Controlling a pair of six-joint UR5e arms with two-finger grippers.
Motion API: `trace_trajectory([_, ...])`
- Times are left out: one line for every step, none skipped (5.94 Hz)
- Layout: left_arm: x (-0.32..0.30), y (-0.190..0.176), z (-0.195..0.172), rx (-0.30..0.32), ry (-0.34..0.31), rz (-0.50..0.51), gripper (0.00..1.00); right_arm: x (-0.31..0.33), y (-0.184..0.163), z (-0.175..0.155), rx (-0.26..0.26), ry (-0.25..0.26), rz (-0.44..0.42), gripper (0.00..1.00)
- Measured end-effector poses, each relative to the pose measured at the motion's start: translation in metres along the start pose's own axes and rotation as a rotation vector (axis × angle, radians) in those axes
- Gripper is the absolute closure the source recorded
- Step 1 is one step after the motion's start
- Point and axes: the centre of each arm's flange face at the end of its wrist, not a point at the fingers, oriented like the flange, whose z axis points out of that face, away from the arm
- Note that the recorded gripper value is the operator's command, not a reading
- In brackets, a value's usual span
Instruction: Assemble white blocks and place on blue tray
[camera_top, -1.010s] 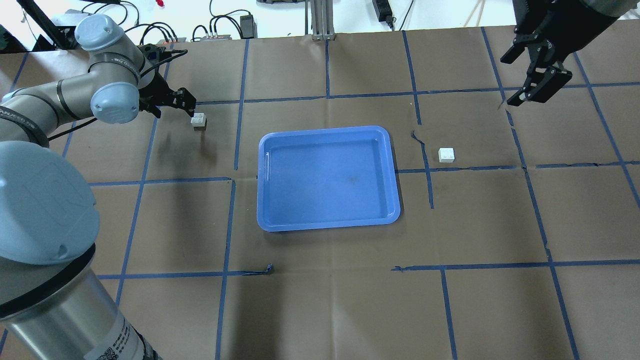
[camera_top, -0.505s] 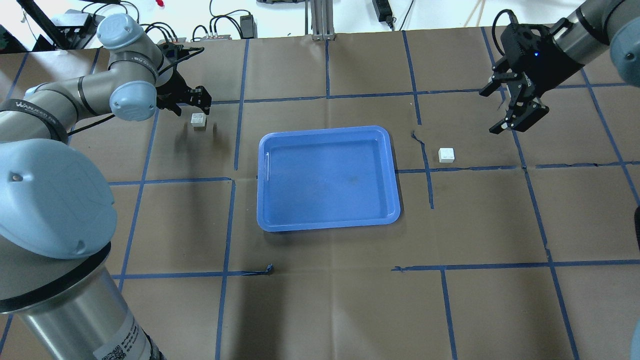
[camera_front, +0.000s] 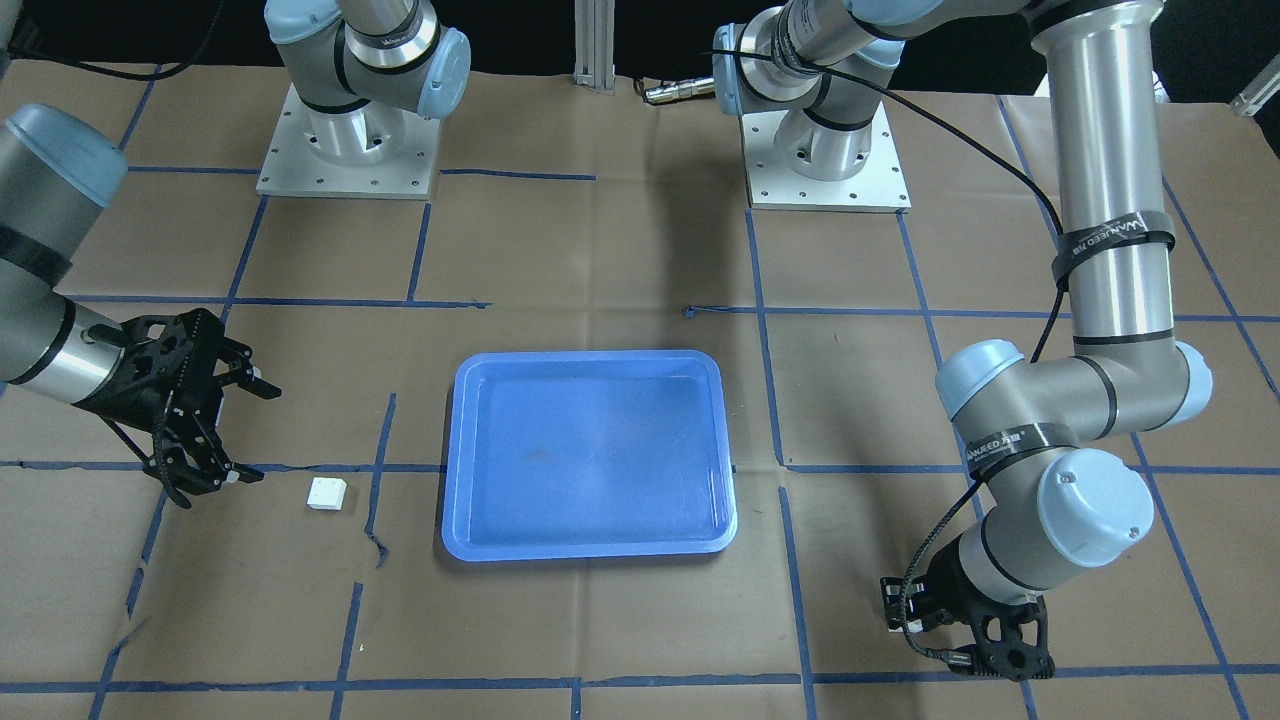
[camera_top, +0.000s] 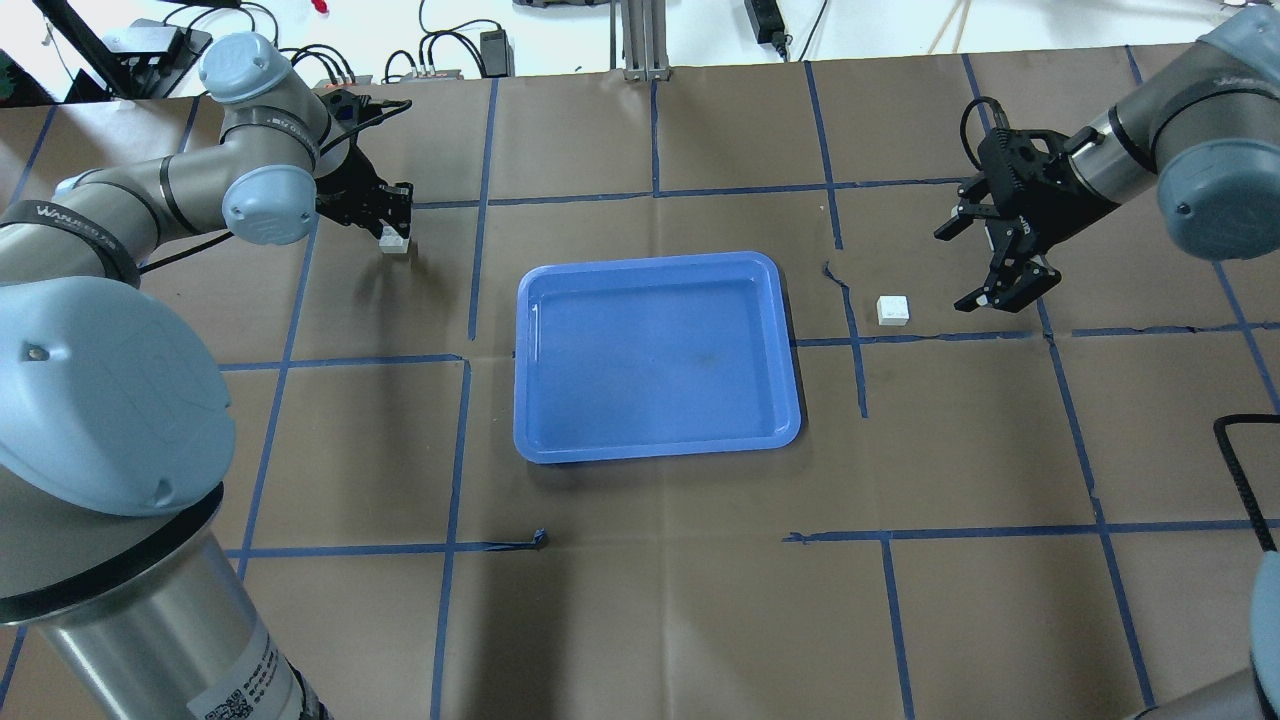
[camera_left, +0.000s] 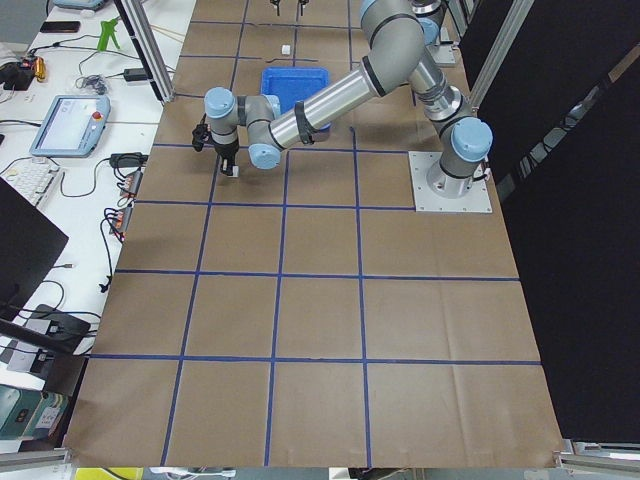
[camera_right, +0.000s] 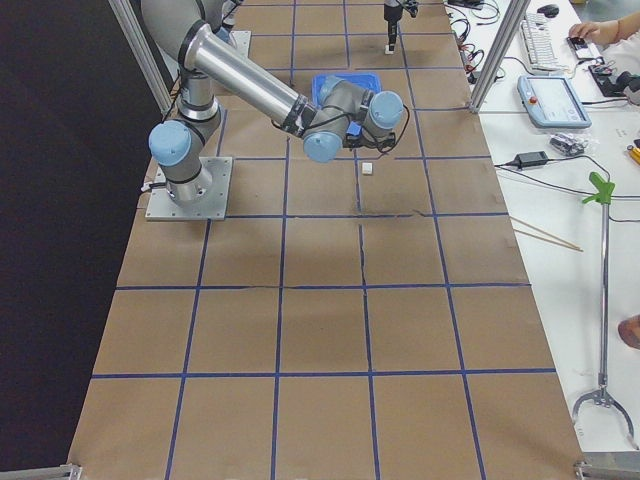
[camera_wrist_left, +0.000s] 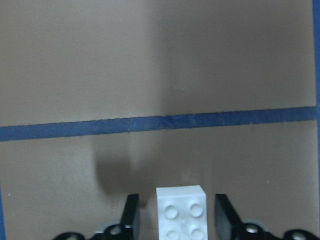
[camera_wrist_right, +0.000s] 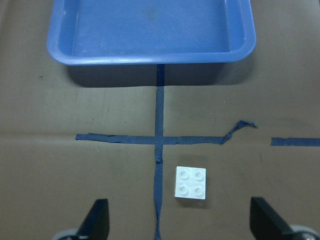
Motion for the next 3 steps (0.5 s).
trace_trajectory([0.005,-0.001,-0.011,0.007,-0.003,0.02,1.0,0.003,0.01,0.02,0.018,0.01,-0.002,0.0])
trace_trajectory([0.02,0.0,-0.029,0.003,-0.004,0.074,1.0,0.007,0.019,0.035,0.022,0.02,-0.005,0.0])
trace_trajectory([0.049,0.005,-0.046,-0.009,-0.001,0.186,1.0,0.011,0.026,0.048,0.033,0.024,-0.004,0.0])
